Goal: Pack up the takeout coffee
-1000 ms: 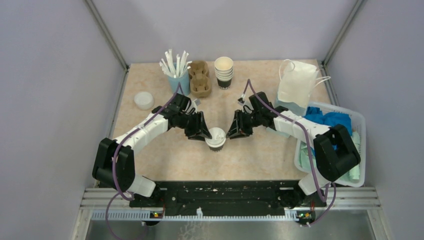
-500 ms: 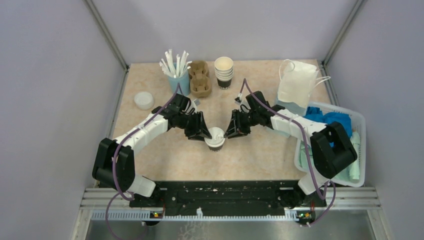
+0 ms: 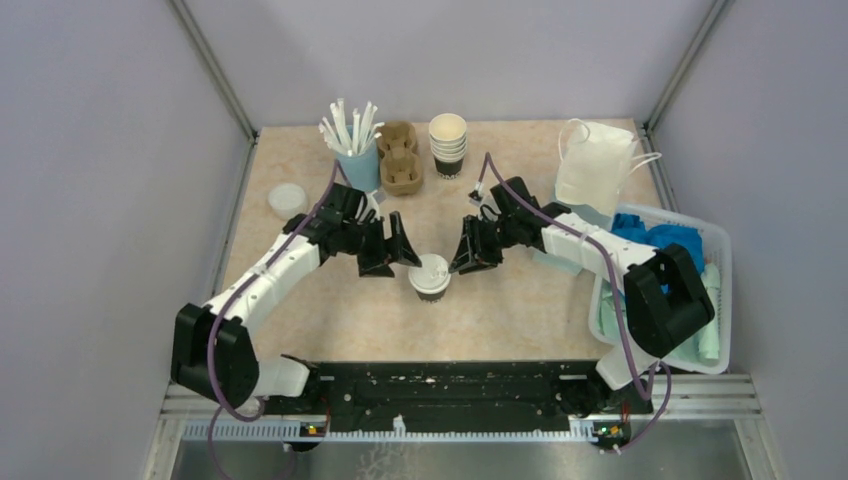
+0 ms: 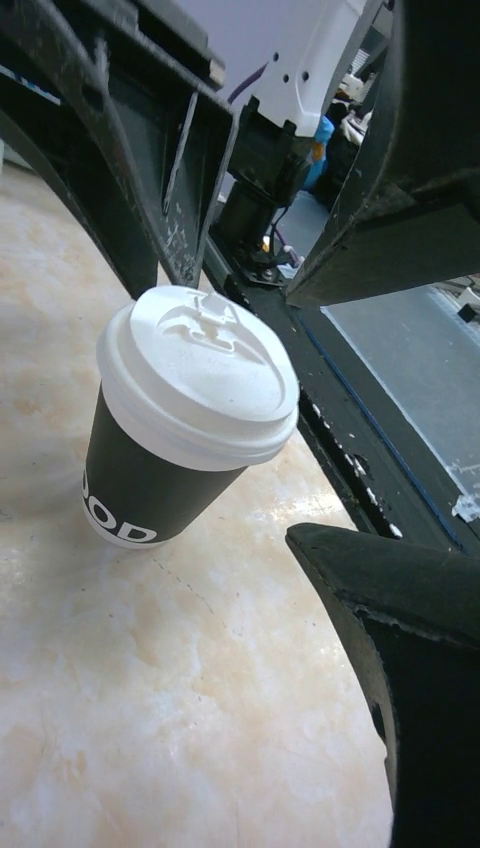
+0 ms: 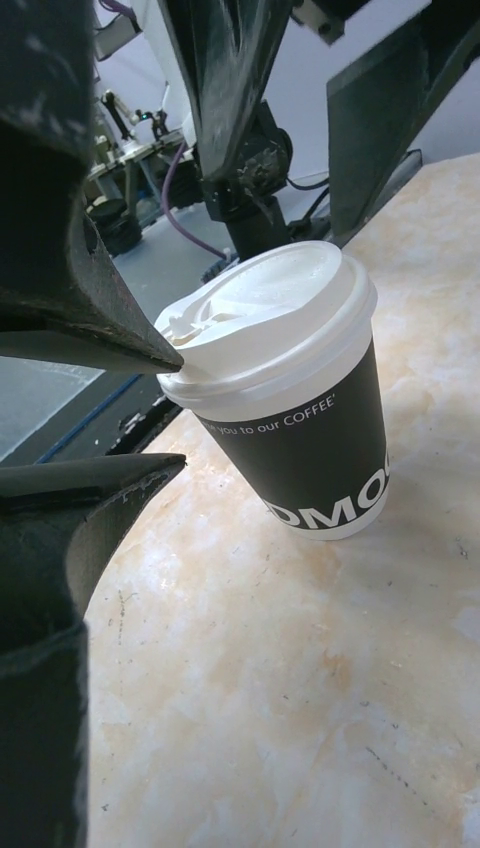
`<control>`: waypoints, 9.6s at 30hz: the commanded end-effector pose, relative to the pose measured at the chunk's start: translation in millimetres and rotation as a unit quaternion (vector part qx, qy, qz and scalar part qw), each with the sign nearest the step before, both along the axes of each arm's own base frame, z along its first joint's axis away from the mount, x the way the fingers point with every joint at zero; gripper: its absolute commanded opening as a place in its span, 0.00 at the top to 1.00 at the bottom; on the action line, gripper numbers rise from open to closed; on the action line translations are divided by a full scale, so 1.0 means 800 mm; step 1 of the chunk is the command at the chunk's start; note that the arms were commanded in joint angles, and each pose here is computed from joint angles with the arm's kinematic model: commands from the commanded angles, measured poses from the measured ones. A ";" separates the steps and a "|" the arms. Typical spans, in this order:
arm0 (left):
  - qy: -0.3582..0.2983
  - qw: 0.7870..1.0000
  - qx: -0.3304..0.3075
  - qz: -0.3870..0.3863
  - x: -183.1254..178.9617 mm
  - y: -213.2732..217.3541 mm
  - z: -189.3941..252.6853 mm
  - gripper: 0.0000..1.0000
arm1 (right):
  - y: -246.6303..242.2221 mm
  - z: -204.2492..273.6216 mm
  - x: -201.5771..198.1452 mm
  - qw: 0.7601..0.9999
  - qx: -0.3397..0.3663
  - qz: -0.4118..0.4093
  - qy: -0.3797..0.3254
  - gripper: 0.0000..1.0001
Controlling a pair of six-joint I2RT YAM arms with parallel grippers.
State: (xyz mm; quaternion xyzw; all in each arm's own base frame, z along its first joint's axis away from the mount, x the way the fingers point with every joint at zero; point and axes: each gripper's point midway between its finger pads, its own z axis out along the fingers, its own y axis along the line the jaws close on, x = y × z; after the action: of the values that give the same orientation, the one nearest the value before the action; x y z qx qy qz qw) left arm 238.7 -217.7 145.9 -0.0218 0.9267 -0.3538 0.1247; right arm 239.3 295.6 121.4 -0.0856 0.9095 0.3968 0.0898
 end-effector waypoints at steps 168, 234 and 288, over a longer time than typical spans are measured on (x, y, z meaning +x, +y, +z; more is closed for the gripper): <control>-0.023 0.999 0.017 0.030 0.036 0.048 -0.025 0.40 | 0.066 -0.006 -0.010 0.993 0.107 0.010 0.048 0.61; 0.013 1.000 0.002 0.015 0.004 0.044 -0.053 0.47 | 0.058 -0.017 0.011 0.992 0.115 0.012 0.054 0.61; 0.011 0.999 -0.034 0.035 -0.014 0.036 -0.043 0.39 | 0.054 -0.018 -0.009 0.993 0.102 0.036 0.043 0.45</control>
State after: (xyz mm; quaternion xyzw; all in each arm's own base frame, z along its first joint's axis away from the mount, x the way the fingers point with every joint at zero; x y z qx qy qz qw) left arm 232.6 -191.3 128.5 -0.0653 0.9098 -0.3883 0.1312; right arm 227.2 335.5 107.6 -0.0772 0.8673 0.4910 0.0258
